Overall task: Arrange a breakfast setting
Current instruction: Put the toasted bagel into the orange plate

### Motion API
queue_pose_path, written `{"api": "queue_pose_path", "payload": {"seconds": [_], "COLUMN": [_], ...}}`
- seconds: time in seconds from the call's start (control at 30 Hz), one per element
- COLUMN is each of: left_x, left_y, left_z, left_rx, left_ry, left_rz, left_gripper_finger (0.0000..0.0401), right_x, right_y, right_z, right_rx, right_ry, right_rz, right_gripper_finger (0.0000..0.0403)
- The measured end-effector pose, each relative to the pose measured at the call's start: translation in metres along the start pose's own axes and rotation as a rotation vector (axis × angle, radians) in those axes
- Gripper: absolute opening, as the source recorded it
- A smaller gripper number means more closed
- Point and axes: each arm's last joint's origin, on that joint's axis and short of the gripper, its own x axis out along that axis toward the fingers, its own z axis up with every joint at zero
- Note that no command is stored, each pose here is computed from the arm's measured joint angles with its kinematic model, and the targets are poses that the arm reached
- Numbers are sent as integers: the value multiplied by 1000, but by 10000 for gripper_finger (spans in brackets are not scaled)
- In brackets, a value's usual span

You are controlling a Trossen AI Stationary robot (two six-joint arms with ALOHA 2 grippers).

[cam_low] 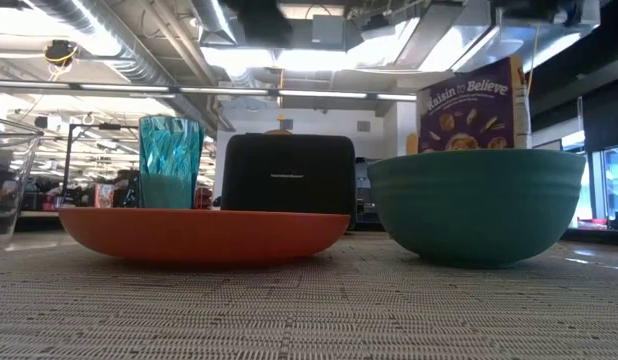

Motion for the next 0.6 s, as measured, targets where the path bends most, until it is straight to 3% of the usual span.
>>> {"api": "queue_pose_path", "payload": {"seconds": [0.27,0.6], "left_x": [58,96], "left_y": [38,49], "left_z": [-34,-62], "left_rx": [-14,47], "left_ry": [175,338], "left_rz": [-31,-94], "left_gripper_finger": [210,186], "right_x": [-2,-3], "right_y": [2,3], "right_z": [32,23], "right_rx": [33,65], "right_ry": [-60,61], "right_rz": [113,145], "right_gripper_finger": [193,193]}}
